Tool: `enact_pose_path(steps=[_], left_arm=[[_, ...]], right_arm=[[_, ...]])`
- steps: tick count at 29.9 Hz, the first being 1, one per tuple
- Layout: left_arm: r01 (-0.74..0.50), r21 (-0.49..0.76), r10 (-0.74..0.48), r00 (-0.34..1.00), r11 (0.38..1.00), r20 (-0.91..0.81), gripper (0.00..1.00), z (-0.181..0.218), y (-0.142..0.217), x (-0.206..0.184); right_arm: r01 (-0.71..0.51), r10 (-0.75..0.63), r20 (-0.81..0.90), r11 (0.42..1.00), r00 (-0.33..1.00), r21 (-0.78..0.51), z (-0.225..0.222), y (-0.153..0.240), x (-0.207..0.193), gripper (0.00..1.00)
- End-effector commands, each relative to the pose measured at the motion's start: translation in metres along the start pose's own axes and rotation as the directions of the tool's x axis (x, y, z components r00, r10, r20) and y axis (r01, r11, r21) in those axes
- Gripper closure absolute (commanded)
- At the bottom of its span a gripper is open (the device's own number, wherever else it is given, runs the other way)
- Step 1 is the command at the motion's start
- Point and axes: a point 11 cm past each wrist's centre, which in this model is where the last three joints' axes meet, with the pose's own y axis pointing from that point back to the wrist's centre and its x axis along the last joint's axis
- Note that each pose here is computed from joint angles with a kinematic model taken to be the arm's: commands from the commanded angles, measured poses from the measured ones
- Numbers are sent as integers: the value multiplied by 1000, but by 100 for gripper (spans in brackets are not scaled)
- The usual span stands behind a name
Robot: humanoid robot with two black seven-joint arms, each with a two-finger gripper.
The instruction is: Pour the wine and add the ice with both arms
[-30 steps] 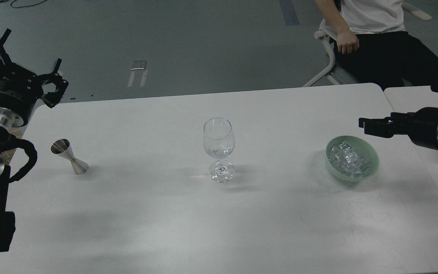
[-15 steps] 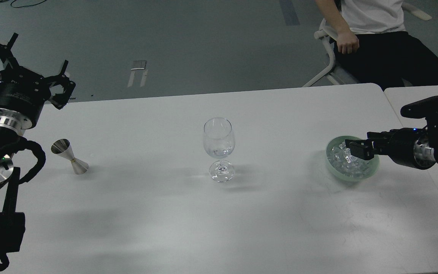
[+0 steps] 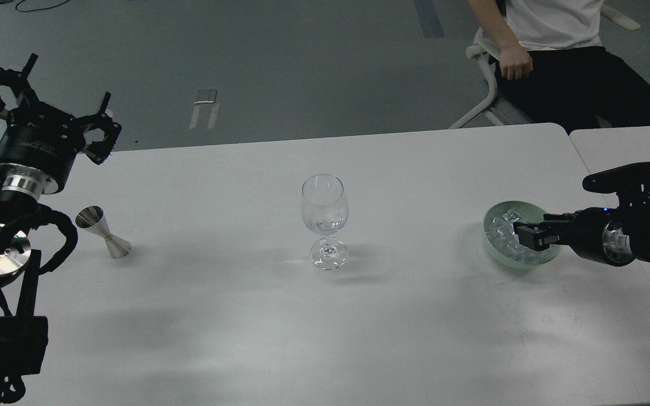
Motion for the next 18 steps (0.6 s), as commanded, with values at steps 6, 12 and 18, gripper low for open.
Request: enact_pose_path(steps=[6, 12, 18], left_arm=[[-8, -7, 8, 1000, 1000, -10, 3, 2, 0, 1], [-17, 3, 17, 999, 1000, -27, 3, -4, 2, 3], [-23, 8, 24, 999, 1000, -40, 3, -6, 3, 3]], right_arm=[[-2, 2, -8, 1000, 1000, 8, -9, -9, -2, 38], [21, -21, -29, 1000, 999, 0, -11, -11, -9, 38], [26, -27, -37, 1000, 999, -6, -11, -12, -11, 39]])
